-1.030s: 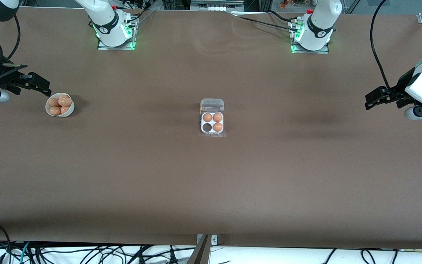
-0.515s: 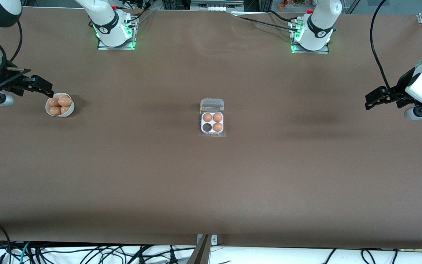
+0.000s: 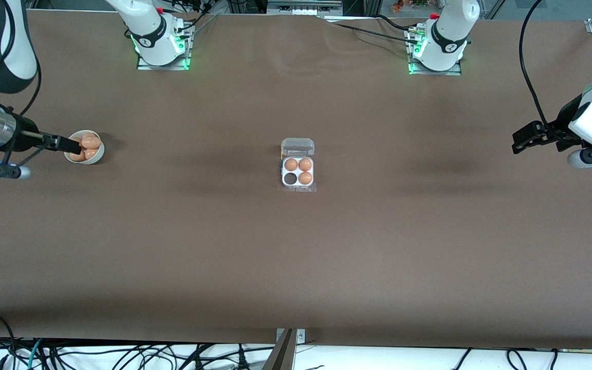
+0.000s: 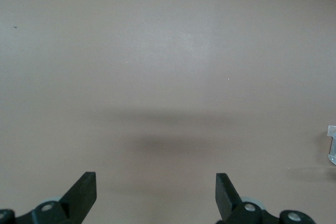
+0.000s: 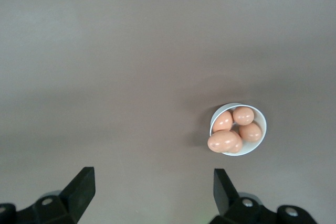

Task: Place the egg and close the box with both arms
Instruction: 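Move the right gripper over the white bowl of eggs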

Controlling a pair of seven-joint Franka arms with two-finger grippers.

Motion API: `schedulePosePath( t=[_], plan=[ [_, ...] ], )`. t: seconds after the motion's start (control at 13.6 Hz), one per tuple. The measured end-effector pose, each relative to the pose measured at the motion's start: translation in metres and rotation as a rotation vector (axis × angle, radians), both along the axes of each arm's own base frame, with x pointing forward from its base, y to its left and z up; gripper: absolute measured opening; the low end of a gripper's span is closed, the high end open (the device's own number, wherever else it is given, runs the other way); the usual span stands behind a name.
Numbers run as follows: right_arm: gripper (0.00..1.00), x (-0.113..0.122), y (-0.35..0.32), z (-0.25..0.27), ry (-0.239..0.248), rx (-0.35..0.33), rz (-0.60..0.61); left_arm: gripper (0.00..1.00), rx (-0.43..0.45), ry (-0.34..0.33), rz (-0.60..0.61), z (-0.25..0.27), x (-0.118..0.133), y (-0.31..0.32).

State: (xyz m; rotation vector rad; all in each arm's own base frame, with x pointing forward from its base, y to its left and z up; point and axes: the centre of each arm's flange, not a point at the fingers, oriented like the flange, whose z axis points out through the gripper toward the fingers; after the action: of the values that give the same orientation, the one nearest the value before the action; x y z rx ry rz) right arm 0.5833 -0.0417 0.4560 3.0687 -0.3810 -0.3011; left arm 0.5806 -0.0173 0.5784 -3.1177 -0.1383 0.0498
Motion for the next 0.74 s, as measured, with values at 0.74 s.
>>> schedulePosePath(
  t=[0.74],
  plan=[
    [1.0, 0.001, -0.027, -0.103, -0.076, -0.104, -0.459, 1.0, 0.0, 0.001, 0.003, -0.001, 0.0, 0.002]
  ],
)
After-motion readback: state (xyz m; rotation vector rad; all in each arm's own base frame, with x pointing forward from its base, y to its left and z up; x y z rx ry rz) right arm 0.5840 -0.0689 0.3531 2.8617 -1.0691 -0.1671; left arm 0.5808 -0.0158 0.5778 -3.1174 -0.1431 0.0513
